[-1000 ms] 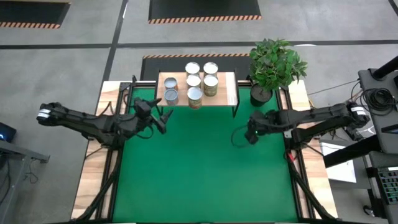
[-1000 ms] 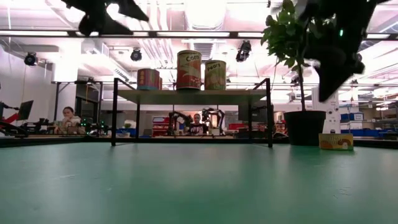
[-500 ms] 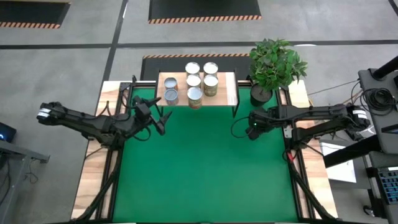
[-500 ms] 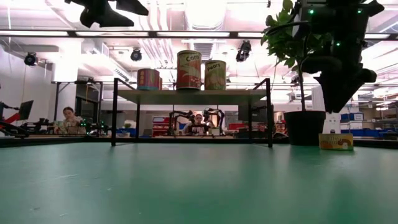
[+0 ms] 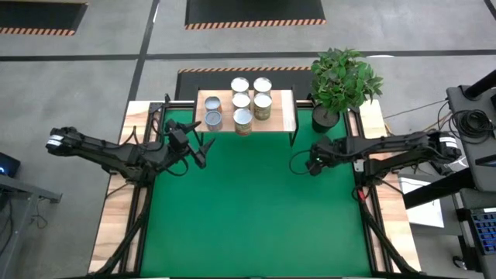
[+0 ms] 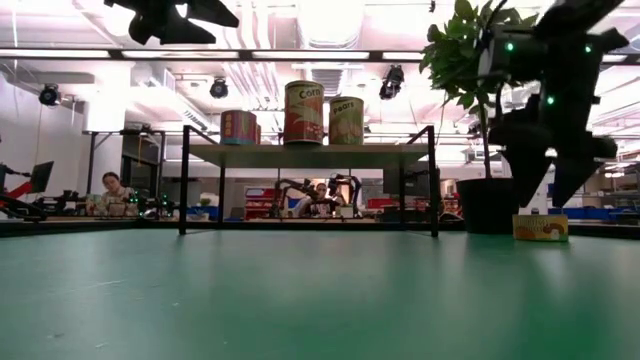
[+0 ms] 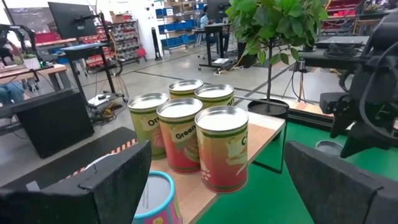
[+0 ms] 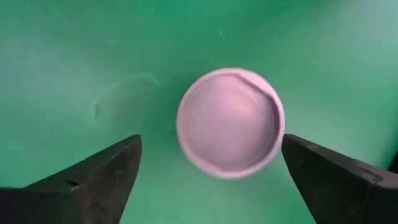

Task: Pick and place cans onto a shelf
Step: Put the canned mushroom on the shelf

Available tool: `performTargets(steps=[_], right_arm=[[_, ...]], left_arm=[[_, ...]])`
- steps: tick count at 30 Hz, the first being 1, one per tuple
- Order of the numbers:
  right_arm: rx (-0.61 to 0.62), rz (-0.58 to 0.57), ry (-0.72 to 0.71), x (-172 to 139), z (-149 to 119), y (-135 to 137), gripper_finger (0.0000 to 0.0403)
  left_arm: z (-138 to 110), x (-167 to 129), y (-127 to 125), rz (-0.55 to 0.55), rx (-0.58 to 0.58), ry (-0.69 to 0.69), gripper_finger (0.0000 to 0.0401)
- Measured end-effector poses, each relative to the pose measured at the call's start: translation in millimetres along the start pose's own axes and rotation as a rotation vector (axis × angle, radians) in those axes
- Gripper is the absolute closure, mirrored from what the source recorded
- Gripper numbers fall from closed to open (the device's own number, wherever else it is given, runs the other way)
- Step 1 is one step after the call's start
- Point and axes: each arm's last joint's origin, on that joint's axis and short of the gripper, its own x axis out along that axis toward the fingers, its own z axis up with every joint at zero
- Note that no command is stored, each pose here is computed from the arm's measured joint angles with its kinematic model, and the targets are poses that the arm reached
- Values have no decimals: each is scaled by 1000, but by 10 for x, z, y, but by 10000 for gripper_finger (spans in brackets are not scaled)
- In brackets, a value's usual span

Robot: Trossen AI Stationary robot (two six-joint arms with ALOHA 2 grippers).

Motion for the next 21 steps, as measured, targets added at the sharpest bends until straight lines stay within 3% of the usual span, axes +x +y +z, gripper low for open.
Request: performTargets(steps=[15, 21], right_arm=[[6, -59, -93, 220, -80, -90, 23], [-23, 50, -94, 158, -41, 27, 23]], left_arm=[[0, 0, 1, 4, -1, 0, 53], [-1, 1, 1, 4, -1, 0, 53]])
